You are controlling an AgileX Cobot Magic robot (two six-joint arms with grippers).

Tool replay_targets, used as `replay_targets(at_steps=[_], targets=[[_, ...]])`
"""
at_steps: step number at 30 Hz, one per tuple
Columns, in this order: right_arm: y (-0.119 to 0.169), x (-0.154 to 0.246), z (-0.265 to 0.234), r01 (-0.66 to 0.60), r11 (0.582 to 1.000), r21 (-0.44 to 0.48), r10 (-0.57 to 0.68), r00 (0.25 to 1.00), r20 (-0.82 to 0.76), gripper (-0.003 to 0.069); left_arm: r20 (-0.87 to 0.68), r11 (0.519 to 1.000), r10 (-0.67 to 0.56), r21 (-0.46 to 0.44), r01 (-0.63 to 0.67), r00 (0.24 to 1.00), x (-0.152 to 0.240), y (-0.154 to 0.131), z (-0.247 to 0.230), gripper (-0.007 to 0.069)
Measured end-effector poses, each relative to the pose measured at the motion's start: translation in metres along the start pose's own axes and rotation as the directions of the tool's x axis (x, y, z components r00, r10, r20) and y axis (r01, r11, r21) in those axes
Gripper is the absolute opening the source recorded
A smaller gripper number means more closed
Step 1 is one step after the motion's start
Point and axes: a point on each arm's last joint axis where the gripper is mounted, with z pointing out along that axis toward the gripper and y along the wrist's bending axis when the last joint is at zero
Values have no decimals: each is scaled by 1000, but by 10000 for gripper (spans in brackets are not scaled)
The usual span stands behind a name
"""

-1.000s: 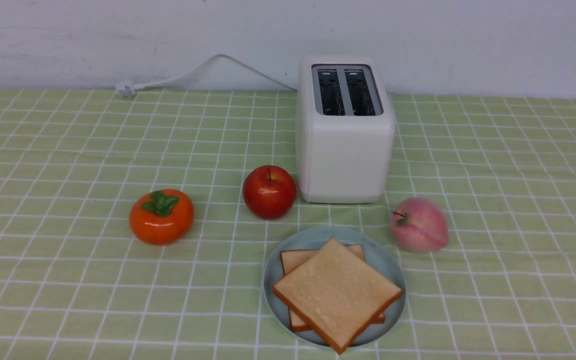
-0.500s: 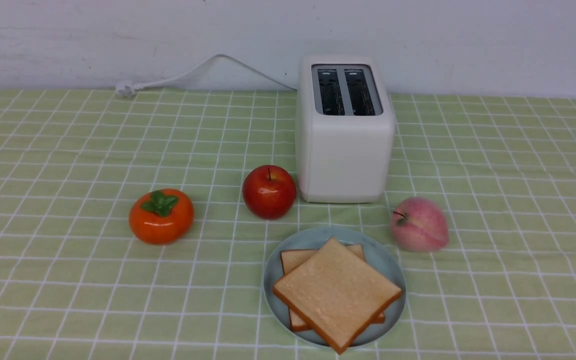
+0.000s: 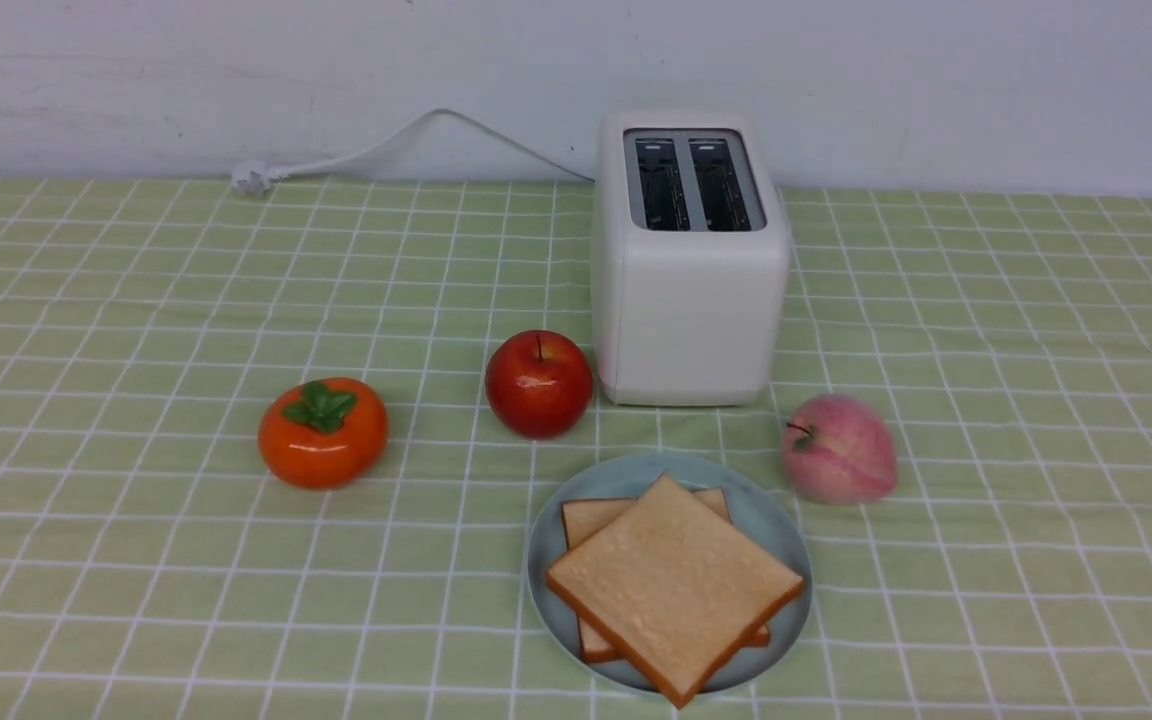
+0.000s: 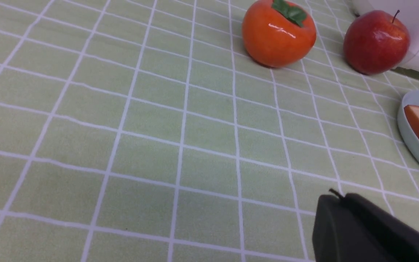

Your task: Take toasted bread from bread machine on green coffee tablecloth place on plate.

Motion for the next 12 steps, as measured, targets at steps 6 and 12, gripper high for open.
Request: replay_targets(at_steps=[6, 12], targets=[[0, 0, 0, 0, 1000, 0, 0, 1000, 0, 57, -1, 1000, 0, 0, 0, 1000, 0, 0, 0, -11], [0, 0, 0, 0, 1000, 0, 0, 1000, 0, 67, 0, 1000, 0, 0, 0, 1000, 0, 0, 0, -9]])
